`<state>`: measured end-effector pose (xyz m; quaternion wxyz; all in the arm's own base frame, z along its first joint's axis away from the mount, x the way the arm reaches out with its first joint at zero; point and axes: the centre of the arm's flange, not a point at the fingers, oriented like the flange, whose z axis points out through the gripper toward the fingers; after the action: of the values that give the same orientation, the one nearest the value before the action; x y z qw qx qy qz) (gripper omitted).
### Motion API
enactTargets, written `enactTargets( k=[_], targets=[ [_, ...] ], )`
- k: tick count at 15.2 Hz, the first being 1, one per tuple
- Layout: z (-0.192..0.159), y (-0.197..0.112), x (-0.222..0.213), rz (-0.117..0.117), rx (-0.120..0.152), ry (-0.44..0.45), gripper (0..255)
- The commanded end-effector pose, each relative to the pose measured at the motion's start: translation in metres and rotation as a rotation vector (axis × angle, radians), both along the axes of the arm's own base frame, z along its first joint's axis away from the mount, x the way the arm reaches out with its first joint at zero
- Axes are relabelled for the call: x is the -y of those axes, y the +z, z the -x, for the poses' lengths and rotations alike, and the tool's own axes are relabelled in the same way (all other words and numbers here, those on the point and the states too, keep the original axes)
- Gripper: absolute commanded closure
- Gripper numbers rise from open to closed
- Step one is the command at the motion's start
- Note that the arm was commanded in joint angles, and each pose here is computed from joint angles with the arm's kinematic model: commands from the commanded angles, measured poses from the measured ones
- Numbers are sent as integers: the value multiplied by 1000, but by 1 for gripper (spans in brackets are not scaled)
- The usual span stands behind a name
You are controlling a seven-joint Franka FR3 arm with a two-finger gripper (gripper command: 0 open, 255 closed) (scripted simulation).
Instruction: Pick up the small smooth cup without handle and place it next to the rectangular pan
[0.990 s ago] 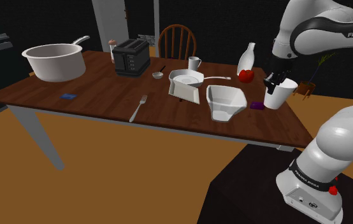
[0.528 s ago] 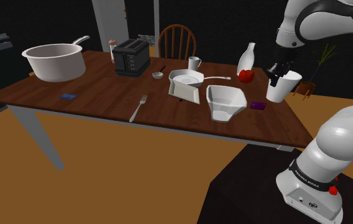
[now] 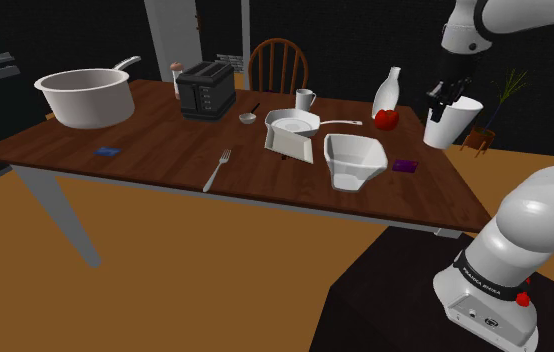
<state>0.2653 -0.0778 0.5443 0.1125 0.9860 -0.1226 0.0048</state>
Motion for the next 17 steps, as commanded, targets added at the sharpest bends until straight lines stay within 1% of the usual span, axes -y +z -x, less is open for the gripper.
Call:
enactTargets(
  k=[1, 17],
  targets=[
    [-8, 5, 10, 0, 0, 0, 255],
    [-143, 6, 172, 0, 0, 0, 255]
  ],
)
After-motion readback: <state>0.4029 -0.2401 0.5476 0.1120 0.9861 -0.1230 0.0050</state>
